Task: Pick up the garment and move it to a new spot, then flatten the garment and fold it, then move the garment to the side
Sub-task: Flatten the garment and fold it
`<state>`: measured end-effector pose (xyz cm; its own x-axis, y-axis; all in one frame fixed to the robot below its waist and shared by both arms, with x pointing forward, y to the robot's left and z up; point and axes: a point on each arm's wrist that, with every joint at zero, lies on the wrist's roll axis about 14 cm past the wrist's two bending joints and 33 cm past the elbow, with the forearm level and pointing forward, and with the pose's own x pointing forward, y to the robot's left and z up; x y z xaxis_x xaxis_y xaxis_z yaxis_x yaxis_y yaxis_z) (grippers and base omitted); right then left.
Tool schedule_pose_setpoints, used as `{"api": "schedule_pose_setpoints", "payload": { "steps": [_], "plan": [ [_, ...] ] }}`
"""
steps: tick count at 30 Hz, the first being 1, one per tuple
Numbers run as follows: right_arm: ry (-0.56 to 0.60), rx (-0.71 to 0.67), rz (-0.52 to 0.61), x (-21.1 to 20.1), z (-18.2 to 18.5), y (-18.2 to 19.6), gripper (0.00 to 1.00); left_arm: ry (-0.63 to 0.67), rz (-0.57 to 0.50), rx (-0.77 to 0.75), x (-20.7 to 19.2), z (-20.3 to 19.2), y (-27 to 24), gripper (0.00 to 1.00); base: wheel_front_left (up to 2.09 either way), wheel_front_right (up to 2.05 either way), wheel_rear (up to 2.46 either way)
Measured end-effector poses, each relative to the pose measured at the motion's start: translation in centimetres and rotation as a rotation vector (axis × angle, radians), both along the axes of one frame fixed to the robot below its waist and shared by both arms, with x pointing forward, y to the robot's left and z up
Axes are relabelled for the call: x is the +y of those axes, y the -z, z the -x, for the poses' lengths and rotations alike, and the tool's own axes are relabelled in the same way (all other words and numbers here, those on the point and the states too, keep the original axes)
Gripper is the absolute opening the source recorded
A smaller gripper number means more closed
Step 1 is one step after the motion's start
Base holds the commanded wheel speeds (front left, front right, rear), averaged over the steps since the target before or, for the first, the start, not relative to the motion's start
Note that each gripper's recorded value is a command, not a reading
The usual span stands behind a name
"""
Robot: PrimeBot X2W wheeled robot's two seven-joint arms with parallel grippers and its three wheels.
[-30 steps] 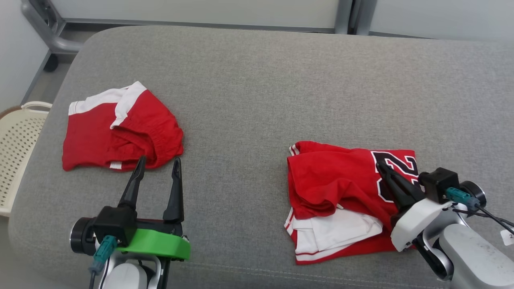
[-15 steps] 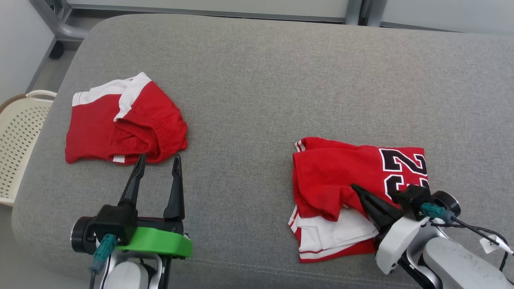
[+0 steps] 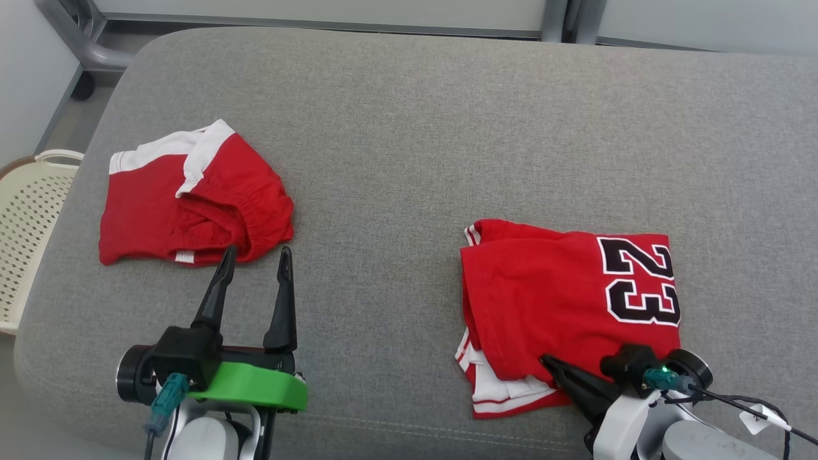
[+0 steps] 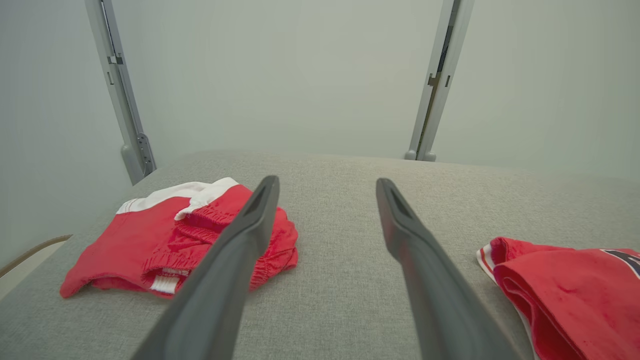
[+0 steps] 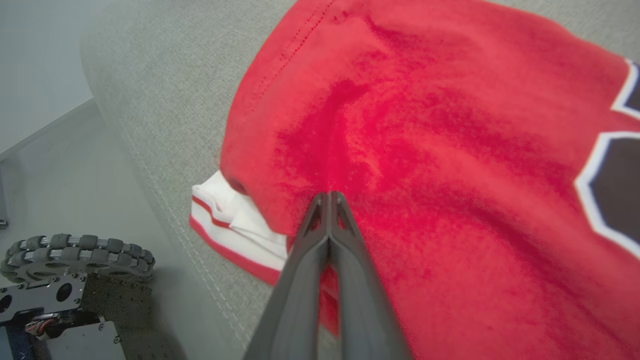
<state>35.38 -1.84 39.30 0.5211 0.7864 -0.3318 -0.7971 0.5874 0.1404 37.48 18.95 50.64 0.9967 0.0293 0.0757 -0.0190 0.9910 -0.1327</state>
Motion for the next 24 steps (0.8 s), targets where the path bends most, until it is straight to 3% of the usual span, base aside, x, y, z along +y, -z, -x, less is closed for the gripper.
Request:
{"api": "schedule_pose_setpoints", "payload": {
  "steps": [4, 10, 16, 24],
  "plan": [
    [0.012, -0.011, -0.020, 0.5, -0.9, -0.7, 0.00, -0.008, 0.000, -0.003, 0.3, 0.2, -0.1, 1.00, 0.00, 0.00, 0.00],
    [0.134, -0.115, -0.165, 0.1, -4.4, -5.9, 0.00, -0.019, -0.001, -0.005, 0.5, 0.5, -0.2, 1.00, 0.00, 0.00, 0.00],
    [0.338, -0.237, -0.270, -4.2, -6.5, -10.2, 0.00, -0.013, -0.022, -0.015, 0.4, 0.1, -0.5, 1.00, 0.00, 0.00, 0.00],
    [0.573, -0.328, -0.346, -9.5, -5.9, -13.0, 0.00, 0.035, -0.038, -0.038, -0.7, -0.8, -1.0, 1.00, 0.00, 0.00, 0.00]
  ]
}}
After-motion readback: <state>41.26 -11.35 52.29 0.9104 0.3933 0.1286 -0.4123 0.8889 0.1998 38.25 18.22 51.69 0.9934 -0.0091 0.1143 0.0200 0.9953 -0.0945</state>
